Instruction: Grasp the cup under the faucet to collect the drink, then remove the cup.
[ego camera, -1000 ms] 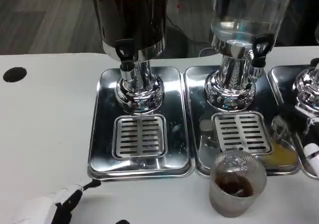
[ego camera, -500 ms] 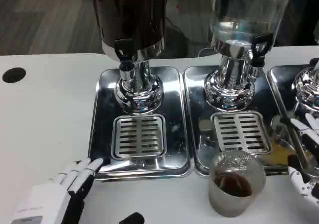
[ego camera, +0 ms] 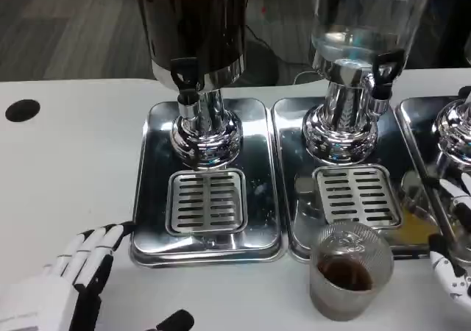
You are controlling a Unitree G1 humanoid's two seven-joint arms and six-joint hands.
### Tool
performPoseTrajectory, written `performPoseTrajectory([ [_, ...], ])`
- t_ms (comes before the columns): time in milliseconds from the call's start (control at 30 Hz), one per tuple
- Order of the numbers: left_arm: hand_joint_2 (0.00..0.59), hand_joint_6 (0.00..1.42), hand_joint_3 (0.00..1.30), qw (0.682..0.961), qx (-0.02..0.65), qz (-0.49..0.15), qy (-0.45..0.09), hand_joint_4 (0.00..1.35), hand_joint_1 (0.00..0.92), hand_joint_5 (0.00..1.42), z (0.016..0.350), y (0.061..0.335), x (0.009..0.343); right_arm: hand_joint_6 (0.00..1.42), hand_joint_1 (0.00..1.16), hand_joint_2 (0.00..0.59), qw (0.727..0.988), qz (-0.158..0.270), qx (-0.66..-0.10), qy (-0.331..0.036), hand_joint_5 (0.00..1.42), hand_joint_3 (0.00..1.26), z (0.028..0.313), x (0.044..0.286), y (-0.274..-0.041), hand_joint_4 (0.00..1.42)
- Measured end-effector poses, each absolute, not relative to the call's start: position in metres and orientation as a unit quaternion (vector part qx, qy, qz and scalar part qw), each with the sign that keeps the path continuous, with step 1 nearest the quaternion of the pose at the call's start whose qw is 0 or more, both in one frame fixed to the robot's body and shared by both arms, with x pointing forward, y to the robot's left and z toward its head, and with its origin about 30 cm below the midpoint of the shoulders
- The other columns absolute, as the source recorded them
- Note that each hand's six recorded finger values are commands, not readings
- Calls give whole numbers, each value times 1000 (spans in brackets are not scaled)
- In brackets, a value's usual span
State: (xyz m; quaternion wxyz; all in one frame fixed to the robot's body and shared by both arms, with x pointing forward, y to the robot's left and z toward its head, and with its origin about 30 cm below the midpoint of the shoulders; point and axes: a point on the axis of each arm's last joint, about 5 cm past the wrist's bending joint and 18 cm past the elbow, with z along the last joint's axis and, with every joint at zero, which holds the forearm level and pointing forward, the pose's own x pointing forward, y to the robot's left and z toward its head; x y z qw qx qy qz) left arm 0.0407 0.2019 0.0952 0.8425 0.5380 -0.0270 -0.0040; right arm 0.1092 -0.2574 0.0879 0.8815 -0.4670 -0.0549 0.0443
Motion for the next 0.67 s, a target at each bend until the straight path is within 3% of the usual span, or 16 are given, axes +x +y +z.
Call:
performPoseTrajectory([
  [667,88,260,167,843,536,-3,-43,85,0,121,96,201,51,0,521,508,888,40,-454,-53,0,137,88,108,-255,2],
])
